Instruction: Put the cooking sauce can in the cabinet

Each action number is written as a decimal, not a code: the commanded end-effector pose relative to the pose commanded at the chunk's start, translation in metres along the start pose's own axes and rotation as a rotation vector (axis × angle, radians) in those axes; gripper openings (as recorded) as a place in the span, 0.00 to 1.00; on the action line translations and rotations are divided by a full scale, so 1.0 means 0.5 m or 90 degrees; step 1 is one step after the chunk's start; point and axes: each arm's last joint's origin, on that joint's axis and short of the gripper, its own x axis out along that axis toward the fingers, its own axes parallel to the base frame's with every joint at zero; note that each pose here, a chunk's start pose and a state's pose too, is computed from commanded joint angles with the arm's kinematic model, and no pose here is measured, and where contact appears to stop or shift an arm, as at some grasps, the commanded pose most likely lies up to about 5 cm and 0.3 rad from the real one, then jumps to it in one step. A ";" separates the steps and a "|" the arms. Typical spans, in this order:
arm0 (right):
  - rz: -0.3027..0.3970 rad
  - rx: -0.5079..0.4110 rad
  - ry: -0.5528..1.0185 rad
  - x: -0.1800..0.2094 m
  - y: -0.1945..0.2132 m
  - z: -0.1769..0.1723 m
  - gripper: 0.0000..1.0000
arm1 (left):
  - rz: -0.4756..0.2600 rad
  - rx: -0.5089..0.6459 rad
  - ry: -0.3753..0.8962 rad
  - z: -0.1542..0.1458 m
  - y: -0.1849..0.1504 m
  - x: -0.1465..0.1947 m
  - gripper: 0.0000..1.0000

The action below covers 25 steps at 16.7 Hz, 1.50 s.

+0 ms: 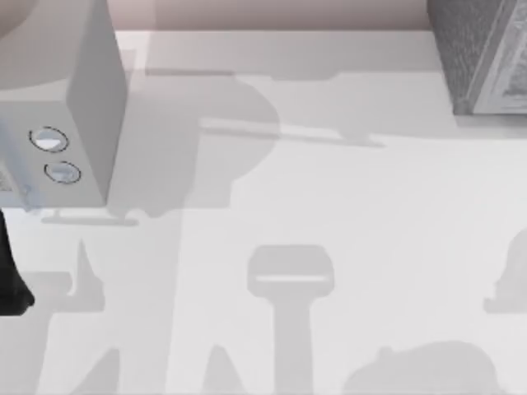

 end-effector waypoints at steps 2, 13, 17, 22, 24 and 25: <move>0.000 0.000 0.000 0.000 0.000 0.000 0.00 | 0.000 0.000 0.000 0.000 0.000 0.000 1.00; 0.023 0.008 0.090 0.025 0.015 0.148 0.00 | 0.000 0.000 0.000 0.000 0.000 0.000 1.00; 0.026 -0.001 0.078 0.071 0.029 0.333 0.00 | 0.000 0.000 0.000 0.000 0.000 0.000 1.00; 0.022 -0.012 0.028 0.139 0.051 0.556 0.00 | 0.000 0.000 0.000 0.000 0.000 0.000 1.00; 0.018 -0.014 0.015 0.169 0.061 0.620 0.00 | 0.000 0.000 0.000 0.000 0.000 0.000 1.00; 0.016 -0.014 0.010 0.183 0.066 0.646 0.00 | 0.000 0.000 0.000 0.000 0.000 0.000 1.00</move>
